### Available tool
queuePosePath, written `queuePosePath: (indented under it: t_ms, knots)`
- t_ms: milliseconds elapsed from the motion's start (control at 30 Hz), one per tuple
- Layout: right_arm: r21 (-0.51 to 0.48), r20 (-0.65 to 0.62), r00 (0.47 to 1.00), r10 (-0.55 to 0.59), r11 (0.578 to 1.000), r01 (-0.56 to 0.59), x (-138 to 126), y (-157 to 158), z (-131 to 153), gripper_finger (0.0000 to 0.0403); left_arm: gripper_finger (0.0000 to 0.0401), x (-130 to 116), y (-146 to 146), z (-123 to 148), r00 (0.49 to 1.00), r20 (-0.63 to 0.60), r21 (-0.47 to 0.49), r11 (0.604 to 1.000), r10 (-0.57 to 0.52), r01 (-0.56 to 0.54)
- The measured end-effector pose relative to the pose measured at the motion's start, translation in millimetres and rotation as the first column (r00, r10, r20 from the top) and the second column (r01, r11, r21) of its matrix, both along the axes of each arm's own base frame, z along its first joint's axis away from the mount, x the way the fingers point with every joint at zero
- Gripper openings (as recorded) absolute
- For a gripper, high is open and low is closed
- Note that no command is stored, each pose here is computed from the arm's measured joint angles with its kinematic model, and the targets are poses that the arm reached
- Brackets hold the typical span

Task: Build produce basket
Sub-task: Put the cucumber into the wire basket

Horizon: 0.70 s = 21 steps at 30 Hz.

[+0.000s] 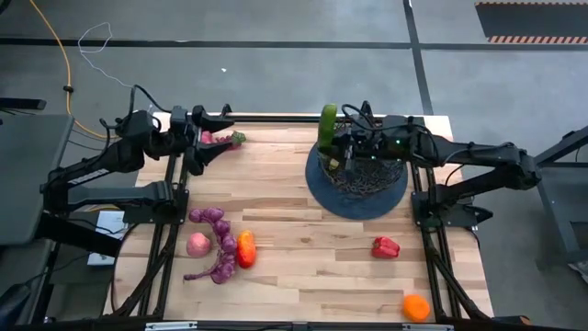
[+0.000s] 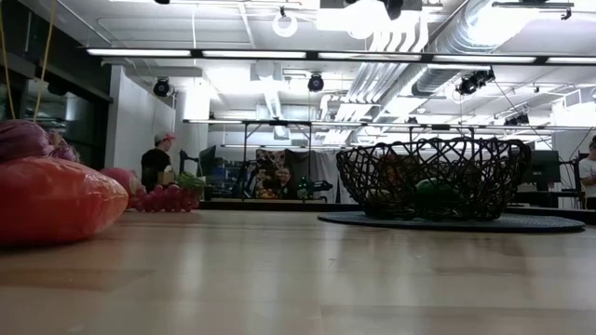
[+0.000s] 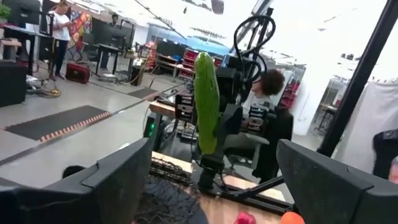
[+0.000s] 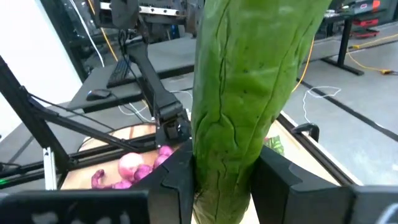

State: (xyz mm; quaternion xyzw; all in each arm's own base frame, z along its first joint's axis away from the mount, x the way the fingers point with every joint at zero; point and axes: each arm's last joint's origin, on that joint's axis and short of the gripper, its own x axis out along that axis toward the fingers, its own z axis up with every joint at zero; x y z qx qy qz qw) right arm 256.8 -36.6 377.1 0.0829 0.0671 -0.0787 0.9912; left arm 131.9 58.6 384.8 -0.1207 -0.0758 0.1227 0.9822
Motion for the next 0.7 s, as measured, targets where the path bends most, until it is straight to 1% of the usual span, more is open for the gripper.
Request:
queuePosePath:
  t_ms: [100, 200, 267, 333, 367, 400, 433, 500, 533, 600, 667, 700]
  knots:
    - [0.006, 0.004, 1.0, -0.001, 1.0, 0.001, 0, 0, 0, 0.0108, 0.0335, 4, 2, -2, 1.0, -0.02, 0.013, 1.0, 0.002, -0.002]
    - [0.047, 0.007, 1.0, -0.023, 0.999, 0.023, 0, -2, 0, 0.0108, 0.0335, 8, 4, -4, 0.999, -0.036, 0.01, 1.0, 0.003, -0.002]
    - [0.089, -0.003, 0.996, -0.092, 0.992, 0.091, 1, -9, -3, 0.0108, 0.0335, 10, 5, -5, 0.999, -0.041, 0.007, 1.0, 0.002, -0.002]
    - [0.171, -0.054, 0.978, -0.203, 0.963, 0.209, 2, -21, -11, 0.0108, 0.0335, 11, 5, -6, 0.999, -0.046, 0.005, 1.0, 0.002, -0.002]
    - [0.213, -0.093, 0.961, -0.26, 0.938, 0.274, 1, -27, -16, 0.0108, 0.0335, 12, 6, -6, 0.999, -0.048, 0.004, 1.0, 0.002, -0.002]
    - [0.252, -0.15, 0.937, -0.316, 0.904, 0.345, 1, -34, -24, 0.0108, 0.0335, 12, 6, -6, 0.999, -0.05, 0.003, 1.0, 0.002, -0.002]
    - [0.286, -0.215, 0.905, -0.367, 0.862, 0.418, 0, -40, -33, 0.0108, 0.0335, 12, 6, -6, 0.999, -0.049, 0.003, 1.0, 0.001, -0.001]
    - [0.347, -0.362, 0.822, -0.439, 0.756, 0.556, -2, -53, -53, 0.0108, 0.0335, 11, 5, -6, 0.999, -0.05, 0.003, 1.0, -0.005, 0.005]
    - [0.357, -0.435, 0.775, -0.459, 0.702, 0.616, -3, -58, -63, 0.0108, 0.0335, 11, 5, -6, 0.999, -0.053, 0.002, 1.0, -0.005, 0.005]
    - [0.352, -0.546, 0.689, -0.476, 0.616, 0.705, -3, -69, -81, 0.0108, 0.0335, 11, 5, -7, 0.998, -0.056, 0.001, 1.0, -0.005, 0.005]
    - [0.334, -0.627, 0.614, -0.479, 0.547, 0.768, -1, -80, -99, 0.0108, 0.0335, 11, 5, -7, 0.999, -0.054, 0.001, 1.0, -0.005, 0.005]
    - [0.333, -0.65, 0.592, -0.476, 0.521, 0.785, 2, -85, -106, 0.0108, 0.0335, 11, 5, -7, 0.999, -0.054, 0.002, 1.0, -0.005, 0.005]
